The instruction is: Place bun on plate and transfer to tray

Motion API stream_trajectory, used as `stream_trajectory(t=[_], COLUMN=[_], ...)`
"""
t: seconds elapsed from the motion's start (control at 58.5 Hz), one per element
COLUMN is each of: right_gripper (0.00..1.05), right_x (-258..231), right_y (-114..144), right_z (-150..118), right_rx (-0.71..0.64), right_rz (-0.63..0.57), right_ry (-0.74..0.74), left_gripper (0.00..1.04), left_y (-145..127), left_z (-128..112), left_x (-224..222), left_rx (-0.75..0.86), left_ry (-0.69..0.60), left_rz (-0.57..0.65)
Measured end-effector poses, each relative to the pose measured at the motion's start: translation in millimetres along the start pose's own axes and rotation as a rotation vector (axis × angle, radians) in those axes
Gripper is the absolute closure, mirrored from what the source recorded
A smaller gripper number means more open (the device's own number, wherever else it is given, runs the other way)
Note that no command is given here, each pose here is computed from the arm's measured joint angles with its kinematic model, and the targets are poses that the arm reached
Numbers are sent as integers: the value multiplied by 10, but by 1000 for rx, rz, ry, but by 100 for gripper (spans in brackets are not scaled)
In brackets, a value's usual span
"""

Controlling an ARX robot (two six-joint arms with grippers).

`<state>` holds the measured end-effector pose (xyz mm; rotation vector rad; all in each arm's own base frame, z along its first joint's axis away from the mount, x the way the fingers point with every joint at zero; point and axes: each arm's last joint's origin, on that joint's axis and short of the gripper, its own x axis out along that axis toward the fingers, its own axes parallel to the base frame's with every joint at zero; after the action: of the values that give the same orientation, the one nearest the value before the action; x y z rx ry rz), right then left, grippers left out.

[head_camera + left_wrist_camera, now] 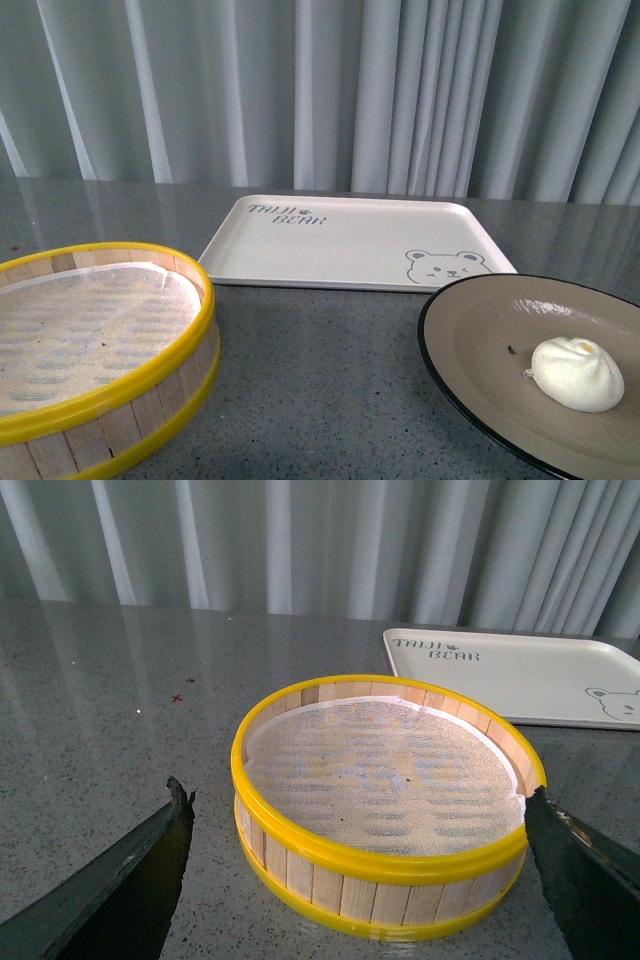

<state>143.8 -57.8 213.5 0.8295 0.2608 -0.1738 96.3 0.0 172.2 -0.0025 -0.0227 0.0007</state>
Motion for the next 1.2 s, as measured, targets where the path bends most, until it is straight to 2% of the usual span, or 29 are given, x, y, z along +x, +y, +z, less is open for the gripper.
stream_trajectory(t=[0.154, 0.393, 0.53, 0.735, 1.008, 1.128, 1.196], right_gripper=[8, 8, 8, 8, 8, 8, 17], right_x=[92, 370, 529, 789, 920, 931, 937], right_y=[-137, -350, -414, -363, -219, -250, -287], right_z=[-169, -249, -253, -268, -485, -595, -628], right_rx=[261, 375, 391, 384, 420, 429, 438], right_rz=[-51, -126, -129, -76, -1, 5, -7], right_ry=[135, 225, 258, 328, 440, 483, 496], left_gripper=[7, 7, 7, 7, 7, 7, 7], left_y=[0, 0, 0, 0, 0, 0, 0], left_z=[0, 0, 0, 0, 0, 0, 0], left_x=[0, 0, 0, 0, 0, 0, 0], left_rx=[0, 0, 0, 0, 0, 0, 0], left_ry=[0, 0, 0, 0, 0, 0, 0], left_rz=[-1, -1, 0, 0, 0, 0, 0])
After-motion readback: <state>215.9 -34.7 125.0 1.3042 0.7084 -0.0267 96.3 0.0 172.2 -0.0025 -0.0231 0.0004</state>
